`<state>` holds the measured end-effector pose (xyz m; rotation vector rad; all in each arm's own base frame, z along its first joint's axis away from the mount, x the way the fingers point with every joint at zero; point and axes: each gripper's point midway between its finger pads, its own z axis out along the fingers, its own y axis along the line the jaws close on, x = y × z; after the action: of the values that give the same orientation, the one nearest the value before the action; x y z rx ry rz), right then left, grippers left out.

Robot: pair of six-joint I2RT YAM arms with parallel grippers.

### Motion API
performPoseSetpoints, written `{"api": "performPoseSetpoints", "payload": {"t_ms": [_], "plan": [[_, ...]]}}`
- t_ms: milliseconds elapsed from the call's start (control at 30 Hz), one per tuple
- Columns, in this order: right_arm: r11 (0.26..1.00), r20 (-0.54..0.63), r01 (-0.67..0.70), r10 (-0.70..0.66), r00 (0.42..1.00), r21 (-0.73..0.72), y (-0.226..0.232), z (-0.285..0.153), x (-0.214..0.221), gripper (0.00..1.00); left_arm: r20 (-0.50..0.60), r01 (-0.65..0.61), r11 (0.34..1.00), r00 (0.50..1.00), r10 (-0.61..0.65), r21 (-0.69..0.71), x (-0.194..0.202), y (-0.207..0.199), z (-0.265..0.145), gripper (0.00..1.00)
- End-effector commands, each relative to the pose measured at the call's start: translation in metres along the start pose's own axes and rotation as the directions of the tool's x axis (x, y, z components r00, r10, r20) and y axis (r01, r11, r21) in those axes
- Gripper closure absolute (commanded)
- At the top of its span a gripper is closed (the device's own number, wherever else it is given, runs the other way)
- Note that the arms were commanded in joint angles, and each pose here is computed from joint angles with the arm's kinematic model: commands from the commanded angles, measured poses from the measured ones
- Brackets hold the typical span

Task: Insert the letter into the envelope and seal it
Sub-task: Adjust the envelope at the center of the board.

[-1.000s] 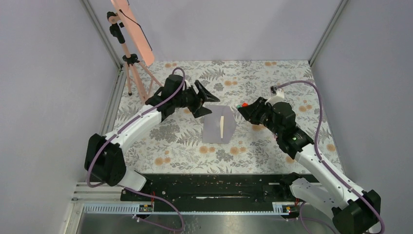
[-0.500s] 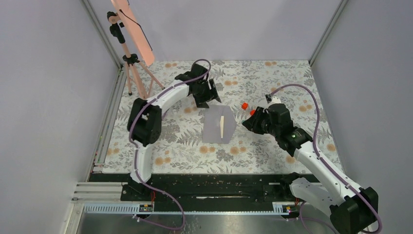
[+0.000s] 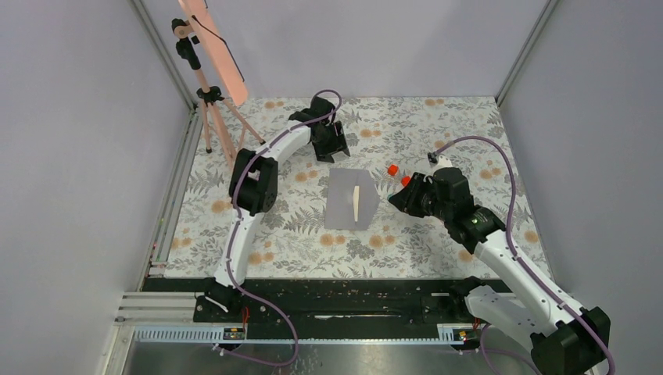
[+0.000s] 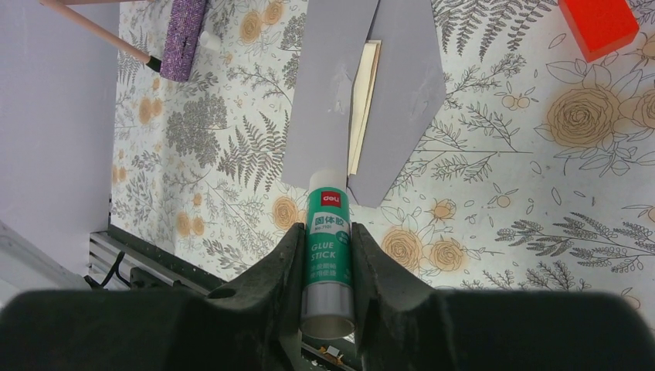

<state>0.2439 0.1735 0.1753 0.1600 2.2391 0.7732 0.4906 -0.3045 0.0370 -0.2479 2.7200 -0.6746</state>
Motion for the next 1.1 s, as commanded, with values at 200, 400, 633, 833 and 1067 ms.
{"api": "performPoseSetpoints", "payload": {"t_ms": [200, 400, 633, 833, 1067], "plan": [[1.0, -0.006, -0.011, 0.011, 1.0, -0.023, 0.008, 0.003, -0.005, 1.0, -0.079, -0.034, 0.999, 0.996, 0.032, -0.023, 0.06, 0.03, -0.041, 0.39], [1.0, -0.026, -0.013, 0.012, 1.0, -0.026, 0.011, 0.008, -0.005, 1.0, -0.146, 0.016, 0.999, 0.989, -0.01, 0.038, 0.112, 0.033, -0.062, 0.41], [1.0, -0.047, 0.001, -0.001, 0.999, 0.011, 0.004, 0.01, -0.003, 1.0, -0.21, 0.002, 0.996, 0.978, 0.015, 0.085, 0.176, 0.012, -0.079, 0.42], [0.998, -0.064, 0.014, -0.01, 0.998, 0.059, -0.002, 0.009, -0.004, 1.0, -0.314, 0.014, 0.986, 0.949, 0.039, 0.165, 0.223, -0.018, -0.097, 0.42], [0.974, -0.153, 0.046, -0.011, 0.988, 0.223, -0.028, 0.003, 0.005, 1.0, -0.214, 0.006, 0.964, 0.975, 0.053, 0.266, 0.197, -0.053, -0.148, 0.41]]}}
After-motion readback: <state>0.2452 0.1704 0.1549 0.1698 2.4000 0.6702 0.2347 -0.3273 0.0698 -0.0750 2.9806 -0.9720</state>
